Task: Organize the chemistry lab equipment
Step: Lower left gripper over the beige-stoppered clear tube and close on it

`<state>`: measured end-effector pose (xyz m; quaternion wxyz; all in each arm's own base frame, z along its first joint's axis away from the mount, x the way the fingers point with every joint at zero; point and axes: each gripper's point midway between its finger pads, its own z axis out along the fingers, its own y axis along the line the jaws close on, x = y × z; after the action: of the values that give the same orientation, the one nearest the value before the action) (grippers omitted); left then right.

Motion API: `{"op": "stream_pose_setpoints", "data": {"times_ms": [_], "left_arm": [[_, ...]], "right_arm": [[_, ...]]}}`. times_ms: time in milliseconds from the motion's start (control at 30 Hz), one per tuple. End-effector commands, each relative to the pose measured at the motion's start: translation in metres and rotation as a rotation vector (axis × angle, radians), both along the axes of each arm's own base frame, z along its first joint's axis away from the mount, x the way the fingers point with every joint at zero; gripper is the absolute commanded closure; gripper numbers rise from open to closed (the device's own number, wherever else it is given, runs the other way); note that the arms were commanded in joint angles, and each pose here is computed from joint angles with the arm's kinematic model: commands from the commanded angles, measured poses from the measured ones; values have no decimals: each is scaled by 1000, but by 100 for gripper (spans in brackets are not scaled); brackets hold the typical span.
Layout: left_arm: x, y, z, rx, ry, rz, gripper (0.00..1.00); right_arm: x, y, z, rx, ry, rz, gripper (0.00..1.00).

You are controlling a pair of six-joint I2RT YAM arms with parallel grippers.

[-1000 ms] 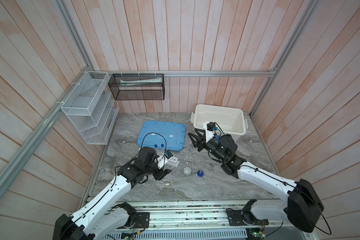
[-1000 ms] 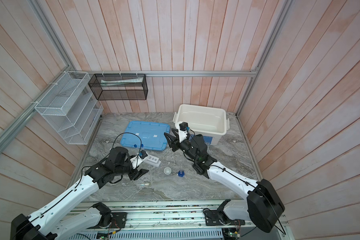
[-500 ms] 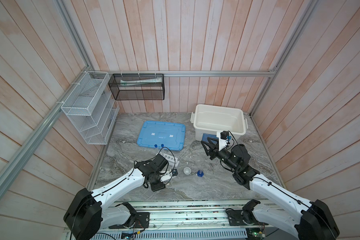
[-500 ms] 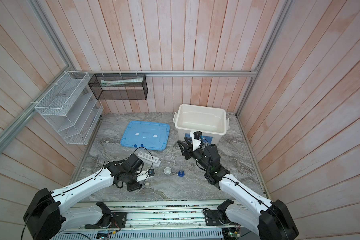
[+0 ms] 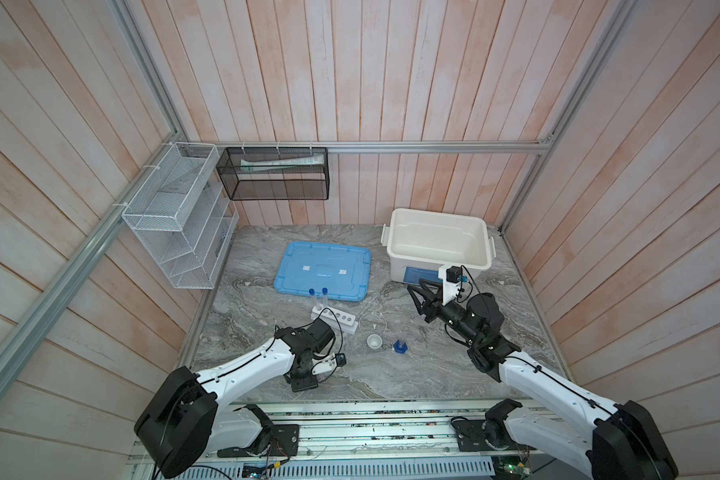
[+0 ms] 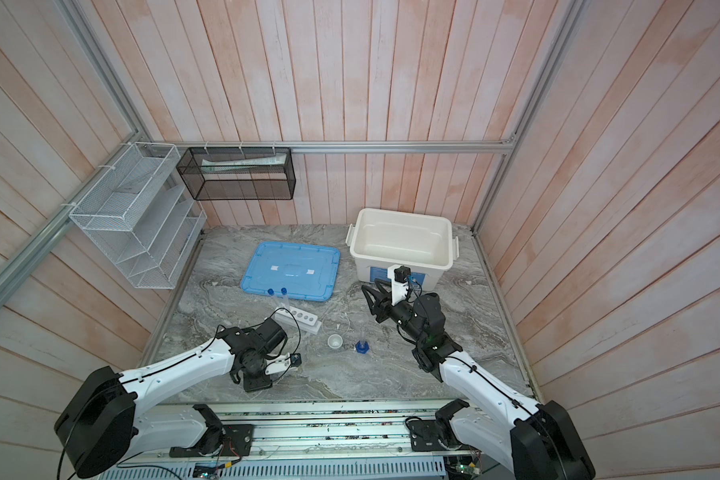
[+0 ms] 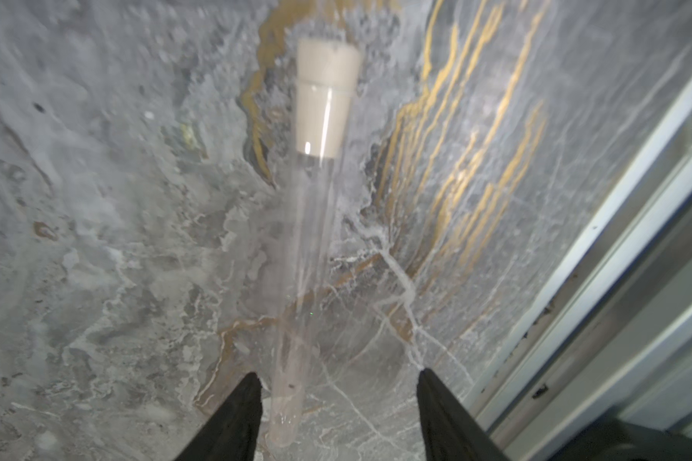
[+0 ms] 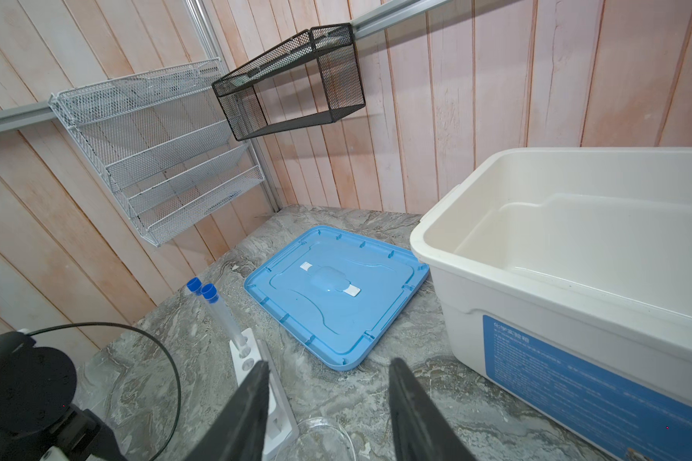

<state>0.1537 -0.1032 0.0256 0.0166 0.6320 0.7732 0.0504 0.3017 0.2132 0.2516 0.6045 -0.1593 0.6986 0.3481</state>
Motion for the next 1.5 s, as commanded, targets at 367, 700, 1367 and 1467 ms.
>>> {"op": "stream_pose_setpoints", "data": {"times_ms": [367, 700, 1367, 1467], "left_arm": [[26, 0, -6, 19, -75, -19, 47], [19, -8, -15, -19, -20, -3, 68], [26, -30, -16, -90, 14, 40, 93], [41, -40, -4, -177, -51, 94, 94]], "right_arm": [[7, 4, -9, 33, 16, 46, 51], [16, 1, -17, 42, 41, 44, 52], [34, -10, -25, 62, 85, 40, 52], [34, -9, -20, 58, 86, 51, 53]]}}
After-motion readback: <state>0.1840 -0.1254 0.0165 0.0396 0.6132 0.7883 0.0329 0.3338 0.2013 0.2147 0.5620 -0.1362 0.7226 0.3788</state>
